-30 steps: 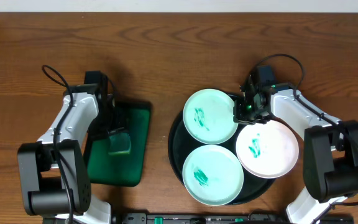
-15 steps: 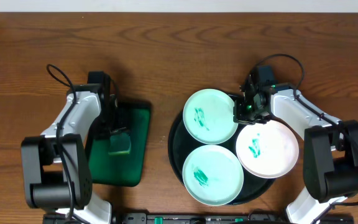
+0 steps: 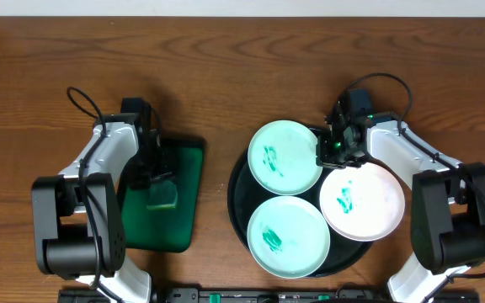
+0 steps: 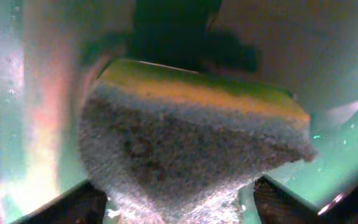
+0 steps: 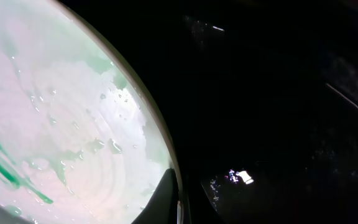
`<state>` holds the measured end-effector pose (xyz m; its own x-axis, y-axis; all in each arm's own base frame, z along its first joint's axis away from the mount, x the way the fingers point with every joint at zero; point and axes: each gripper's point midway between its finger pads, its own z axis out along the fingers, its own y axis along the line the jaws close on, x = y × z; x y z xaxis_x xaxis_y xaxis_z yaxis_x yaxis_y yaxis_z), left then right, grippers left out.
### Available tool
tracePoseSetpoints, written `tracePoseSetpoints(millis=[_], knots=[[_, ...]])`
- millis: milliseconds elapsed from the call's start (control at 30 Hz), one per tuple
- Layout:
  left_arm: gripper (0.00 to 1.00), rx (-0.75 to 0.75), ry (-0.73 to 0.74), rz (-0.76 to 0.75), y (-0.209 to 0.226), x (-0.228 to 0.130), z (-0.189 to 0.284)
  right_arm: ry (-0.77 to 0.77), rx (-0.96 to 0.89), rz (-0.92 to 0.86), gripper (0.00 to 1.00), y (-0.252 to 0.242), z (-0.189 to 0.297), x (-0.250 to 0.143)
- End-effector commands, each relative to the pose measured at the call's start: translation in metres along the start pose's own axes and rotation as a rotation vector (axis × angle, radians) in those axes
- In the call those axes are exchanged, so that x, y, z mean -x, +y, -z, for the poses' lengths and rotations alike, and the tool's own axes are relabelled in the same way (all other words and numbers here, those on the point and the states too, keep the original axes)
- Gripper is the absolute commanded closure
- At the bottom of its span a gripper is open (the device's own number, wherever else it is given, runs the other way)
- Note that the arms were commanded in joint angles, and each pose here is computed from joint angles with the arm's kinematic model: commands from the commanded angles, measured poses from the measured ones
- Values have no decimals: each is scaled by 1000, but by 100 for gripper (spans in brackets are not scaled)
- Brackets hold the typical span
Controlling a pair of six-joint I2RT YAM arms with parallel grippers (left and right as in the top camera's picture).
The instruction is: Clean dirty plates on tray and stack at the side
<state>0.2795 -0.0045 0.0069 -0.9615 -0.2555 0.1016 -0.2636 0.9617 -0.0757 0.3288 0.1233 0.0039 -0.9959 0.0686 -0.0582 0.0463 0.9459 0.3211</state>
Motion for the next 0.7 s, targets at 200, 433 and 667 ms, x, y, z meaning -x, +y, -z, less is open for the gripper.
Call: tracePoseSetpoints(millis=[200,433,667], knots=[[13,14,56,-4,3,-14,-4,13,-36,4,99,-6,-2,-6],[17,-2,-15,-11,0,-10,17,17,-36,3,99,-6,-2,-7],[28,-15,-41,-14,-2,-10,26,17,-36,3,99,-6,-2,-7]])
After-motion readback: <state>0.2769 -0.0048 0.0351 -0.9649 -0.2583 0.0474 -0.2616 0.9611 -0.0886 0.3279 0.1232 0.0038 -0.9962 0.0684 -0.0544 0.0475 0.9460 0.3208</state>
